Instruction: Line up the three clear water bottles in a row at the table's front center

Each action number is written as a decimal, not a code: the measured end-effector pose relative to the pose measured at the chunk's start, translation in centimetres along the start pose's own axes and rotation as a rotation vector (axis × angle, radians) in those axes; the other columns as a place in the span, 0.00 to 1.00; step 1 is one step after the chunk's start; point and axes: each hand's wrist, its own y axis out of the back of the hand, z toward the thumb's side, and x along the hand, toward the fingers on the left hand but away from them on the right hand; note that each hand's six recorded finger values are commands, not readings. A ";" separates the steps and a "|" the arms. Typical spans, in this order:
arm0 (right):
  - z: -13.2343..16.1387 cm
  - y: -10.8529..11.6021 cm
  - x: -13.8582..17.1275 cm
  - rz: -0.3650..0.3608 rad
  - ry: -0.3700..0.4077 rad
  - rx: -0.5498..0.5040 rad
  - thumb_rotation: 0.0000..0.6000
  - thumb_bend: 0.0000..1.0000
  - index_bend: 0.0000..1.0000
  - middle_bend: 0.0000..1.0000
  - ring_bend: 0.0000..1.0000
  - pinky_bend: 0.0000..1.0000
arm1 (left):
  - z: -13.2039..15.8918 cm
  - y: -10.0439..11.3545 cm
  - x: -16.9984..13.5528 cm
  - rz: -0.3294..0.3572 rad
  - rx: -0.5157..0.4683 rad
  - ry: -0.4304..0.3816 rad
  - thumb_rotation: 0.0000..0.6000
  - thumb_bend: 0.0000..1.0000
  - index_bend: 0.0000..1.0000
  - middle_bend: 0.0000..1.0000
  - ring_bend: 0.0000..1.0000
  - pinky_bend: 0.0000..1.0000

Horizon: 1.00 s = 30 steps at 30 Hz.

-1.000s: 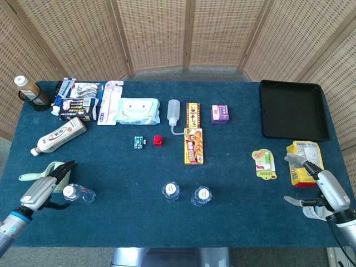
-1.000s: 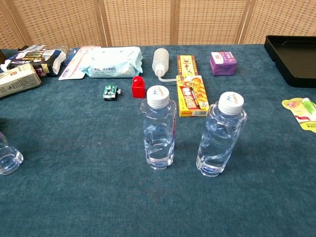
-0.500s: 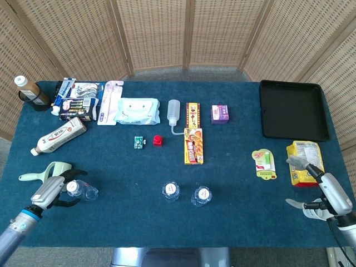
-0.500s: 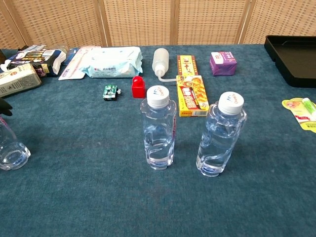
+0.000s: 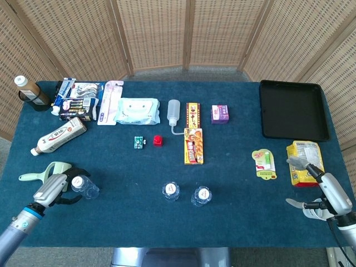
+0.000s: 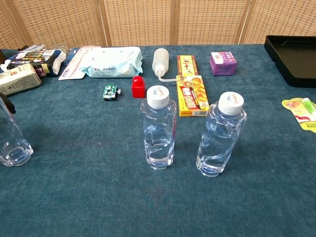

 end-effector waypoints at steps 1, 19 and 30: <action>0.0 0.0 0.0 -0.001 0.000 0.002 1.00 0.11 0.14 0.22 0.23 0.27 | 0.0 0.0 0.1 -0.001 0.001 -0.001 1.00 0.27 0.29 0.30 0.21 0.36; 0.4 -0.1 0.2 0.000 0.009 -0.003 1.00 0.11 0.14 0.22 0.23 0.28 | 1.2 -1.1 2.2 0.027 -0.025 -0.058 1.00 0.34 0.58 0.50 0.37 0.48; 0.2 -0.4 -0.2 0.010 0.000 -0.002 1.00 0.11 0.15 0.22 0.23 0.28 | 3.7 -0.5 3.7 0.043 -0.095 -0.149 1.00 0.33 0.58 0.50 0.37 0.48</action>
